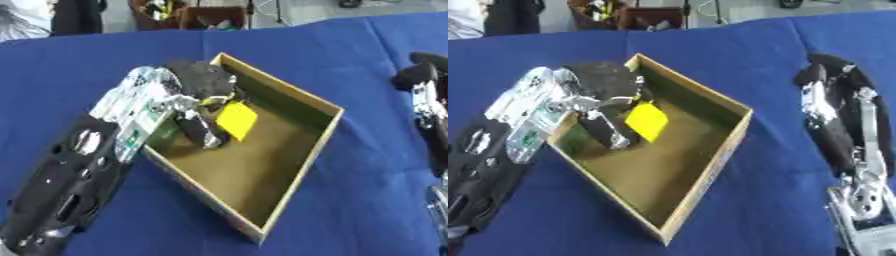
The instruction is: Pick up objects on the table and place them in the box.
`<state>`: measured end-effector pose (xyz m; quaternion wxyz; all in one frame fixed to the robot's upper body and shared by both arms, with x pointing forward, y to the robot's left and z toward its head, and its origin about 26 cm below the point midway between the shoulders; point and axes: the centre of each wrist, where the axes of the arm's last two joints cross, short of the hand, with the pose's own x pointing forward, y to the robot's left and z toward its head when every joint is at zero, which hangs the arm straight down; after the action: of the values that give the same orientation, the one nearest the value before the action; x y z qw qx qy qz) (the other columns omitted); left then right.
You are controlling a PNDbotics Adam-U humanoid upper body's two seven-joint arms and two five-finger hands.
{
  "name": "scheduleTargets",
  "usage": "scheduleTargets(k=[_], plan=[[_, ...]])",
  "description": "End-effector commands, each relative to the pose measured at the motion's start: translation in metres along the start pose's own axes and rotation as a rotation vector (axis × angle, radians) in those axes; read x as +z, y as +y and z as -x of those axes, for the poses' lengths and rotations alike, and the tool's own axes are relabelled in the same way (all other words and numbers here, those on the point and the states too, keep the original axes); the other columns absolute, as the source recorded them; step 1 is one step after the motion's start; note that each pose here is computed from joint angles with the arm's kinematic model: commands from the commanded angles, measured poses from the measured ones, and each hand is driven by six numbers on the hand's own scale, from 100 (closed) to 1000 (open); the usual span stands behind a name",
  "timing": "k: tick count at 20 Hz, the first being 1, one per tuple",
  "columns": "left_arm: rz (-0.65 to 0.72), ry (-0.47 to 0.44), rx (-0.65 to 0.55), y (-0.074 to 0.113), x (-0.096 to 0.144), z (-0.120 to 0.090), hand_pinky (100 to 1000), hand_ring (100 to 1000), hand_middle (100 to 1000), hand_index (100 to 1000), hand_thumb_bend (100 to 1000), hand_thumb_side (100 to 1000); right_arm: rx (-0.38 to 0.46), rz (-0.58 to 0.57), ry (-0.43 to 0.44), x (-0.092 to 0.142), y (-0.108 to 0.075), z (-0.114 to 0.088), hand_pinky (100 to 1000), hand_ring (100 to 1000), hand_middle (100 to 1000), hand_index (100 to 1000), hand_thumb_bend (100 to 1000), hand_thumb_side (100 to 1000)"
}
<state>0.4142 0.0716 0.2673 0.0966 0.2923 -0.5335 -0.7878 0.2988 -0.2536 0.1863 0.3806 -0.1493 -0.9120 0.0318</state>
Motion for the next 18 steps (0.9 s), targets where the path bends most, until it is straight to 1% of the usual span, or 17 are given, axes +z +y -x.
scheduleTargets(k=[1,2,6,7,8,9,10,11,12,13,16,18], plan=[[0.036,-0.037,-0.038,0.005,-0.001,-0.001,199,393,426,676,100,428,0.0,-0.001,-0.021,-0.004,0.0,-0.005,705,637,569,752,100,583],[0.035,-0.047,-0.035,0.005,-0.002,-0.003,249,438,474,747,100,461,-0.002,0.0,-0.022,-0.004,0.0,-0.005,705,637,569,752,100,584],[0.032,-0.065,-0.028,0.008,-0.001,-0.004,249,438,474,747,100,461,-0.005,-0.002,-0.022,-0.005,0.0,-0.005,705,637,569,752,100,584],[0.031,-0.068,-0.03,0.008,-0.001,-0.004,513,704,764,995,100,836,-0.005,-0.002,-0.022,-0.005,0.0,-0.005,706,637,570,752,100,585],[0.028,-0.071,-0.039,0.01,0.0,-0.005,549,738,801,1000,100,880,-0.005,-0.004,-0.021,-0.004,0.001,-0.005,707,638,570,753,100,586],[0.029,-0.069,-0.05,0.011,0.001,-0.006,604,779,852,1000,100,938,-0.005,-0.007,-0.02,-0.004,0.001,-0.005,707,638,570,753,100,586],[0.031,-0.062,-0.061,0.013,0.003,-0.006,637,801,879,1000,100,968,-0.004,-0.008,-0.02,-0.004,0.001,-0.005,707,637,570,753,100,586],[0.03,-0.051,-0.07,0.014,0.004,-0.005,742,878,985,1000,283,1000,-0.004,-0.009,-0.02,-0.004,0.001,-0.005,707,637,570,752,100,585],[0.03,-0.034,-0.079,0.016,0.007,-0.004,769,895,1000,1000,323,1000,-0.004,-0.009,-0.021,-0.004,0.001,-0.005,706,637,570,752,100,585],[0.029,-0.017,-0.086,0.018,0.009,-0.004,824,928,1000,1000,396,1000,-0.005,-0.009,-0.022,-0.004,0.001,-0.005,706,637,569,752,100,585],[0.029,0.021,-0.104,0.018,0.01,-0.003,896,966,1000,1000,468,1000,-0.007,-0.01,-0.023,-0.005,0.001,-0.006,706,637,569,752,100,585],[0.029,0.023,-0.108,0.016,0.009,-0.003,897,968,1000,1000,456,1000,-0.008,-0.01,-0.023,-0.005,0.002,-0.006,706,636,569,752,100,585]])
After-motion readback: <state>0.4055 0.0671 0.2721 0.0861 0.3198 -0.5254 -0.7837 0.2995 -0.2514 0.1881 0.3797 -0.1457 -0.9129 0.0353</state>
